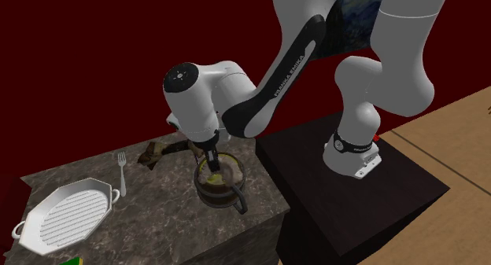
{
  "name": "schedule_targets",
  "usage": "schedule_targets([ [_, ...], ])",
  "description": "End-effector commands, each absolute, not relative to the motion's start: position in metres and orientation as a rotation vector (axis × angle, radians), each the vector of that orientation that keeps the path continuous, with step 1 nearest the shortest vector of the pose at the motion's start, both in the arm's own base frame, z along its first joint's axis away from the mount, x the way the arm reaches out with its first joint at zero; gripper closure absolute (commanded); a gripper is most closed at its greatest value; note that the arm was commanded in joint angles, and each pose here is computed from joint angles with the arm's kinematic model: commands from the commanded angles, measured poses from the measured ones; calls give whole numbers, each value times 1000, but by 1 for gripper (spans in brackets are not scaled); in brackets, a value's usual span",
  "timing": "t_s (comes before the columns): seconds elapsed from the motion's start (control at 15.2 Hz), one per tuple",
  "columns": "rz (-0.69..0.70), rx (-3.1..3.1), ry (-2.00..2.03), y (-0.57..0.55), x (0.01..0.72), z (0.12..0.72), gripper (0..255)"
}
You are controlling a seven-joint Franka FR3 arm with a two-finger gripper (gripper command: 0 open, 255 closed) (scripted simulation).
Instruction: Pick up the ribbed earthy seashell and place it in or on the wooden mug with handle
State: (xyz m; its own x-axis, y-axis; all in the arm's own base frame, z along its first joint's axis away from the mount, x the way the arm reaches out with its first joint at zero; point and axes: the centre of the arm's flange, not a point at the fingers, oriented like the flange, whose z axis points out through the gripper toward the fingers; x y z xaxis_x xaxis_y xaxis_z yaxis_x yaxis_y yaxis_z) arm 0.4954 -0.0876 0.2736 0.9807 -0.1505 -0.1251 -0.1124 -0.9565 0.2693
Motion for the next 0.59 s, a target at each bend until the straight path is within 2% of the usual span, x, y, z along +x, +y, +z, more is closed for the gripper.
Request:
schedule_targets([
  [0.0, -211, 2863, -194, -81, 500, 298, 0],
  [0.53, -211, 2863, -194, -79, 502, 308, 0],
])
